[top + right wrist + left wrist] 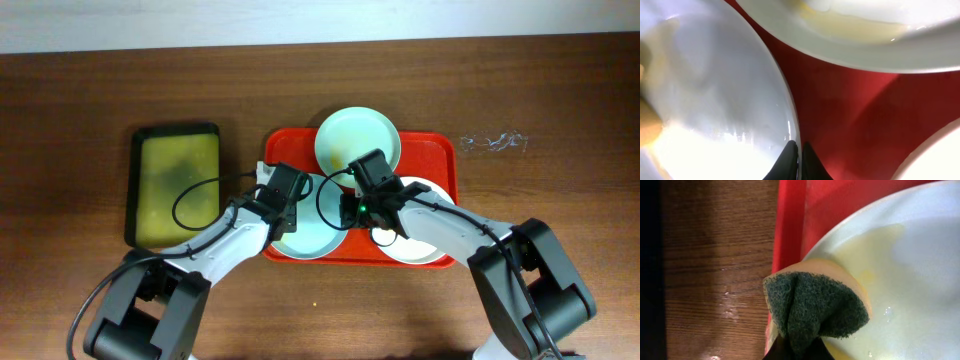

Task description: Clean dirty plates on tray and stack at the side

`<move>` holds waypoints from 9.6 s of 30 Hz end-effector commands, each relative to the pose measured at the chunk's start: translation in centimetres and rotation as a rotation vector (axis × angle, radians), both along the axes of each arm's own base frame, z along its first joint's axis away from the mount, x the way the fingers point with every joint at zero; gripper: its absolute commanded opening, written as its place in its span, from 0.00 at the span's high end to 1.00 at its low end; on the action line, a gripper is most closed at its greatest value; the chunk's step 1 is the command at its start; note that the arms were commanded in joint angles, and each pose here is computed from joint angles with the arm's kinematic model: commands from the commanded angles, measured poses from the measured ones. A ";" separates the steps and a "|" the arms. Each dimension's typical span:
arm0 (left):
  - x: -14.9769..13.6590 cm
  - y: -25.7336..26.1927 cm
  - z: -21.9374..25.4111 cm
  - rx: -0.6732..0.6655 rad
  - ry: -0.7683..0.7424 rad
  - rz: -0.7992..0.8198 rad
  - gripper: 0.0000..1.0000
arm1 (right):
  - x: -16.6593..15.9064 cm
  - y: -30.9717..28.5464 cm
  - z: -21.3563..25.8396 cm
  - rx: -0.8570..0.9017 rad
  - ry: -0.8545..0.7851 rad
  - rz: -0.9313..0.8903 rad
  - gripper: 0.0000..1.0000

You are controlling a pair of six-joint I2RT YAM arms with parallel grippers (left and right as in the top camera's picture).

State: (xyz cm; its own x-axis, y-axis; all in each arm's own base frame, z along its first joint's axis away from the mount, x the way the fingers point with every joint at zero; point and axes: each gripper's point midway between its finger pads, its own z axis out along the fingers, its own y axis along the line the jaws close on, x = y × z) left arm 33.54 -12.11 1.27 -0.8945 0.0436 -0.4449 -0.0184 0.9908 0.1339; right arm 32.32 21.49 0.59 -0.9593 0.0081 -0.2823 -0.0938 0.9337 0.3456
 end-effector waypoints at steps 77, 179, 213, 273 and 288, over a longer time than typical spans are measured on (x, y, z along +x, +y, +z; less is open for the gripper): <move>0.0 12.3 7.4 -0.213 -0.022 0.387 1.00 | 2.7 0.2 30.9 -1.475 -0.906 0.306 0.96; 4.4 17.5 4.7 -0.189 -0.152 0.596 1.00 | 0.0 -3.7 -1.0 -0.293 0.335 0.035 0.96; 6.0 17.3 3.4 -0.345 -0.137 0.465 1.00 | 4.0 -1.7 -0.9 -0.218 0.172 0.026 0.71; 3.7 1.0 -1.2 0.052 -0.073 0.085 1.00 | 2.7 -1.0 -0.8 -0.166 0.232 0.047 0.96; 3.0 -2.2 2.5 -0.054 -0.036 -0.258 1.00 | 2.7 -0.9 -0.8 -0.166 0.231 0.047 0.96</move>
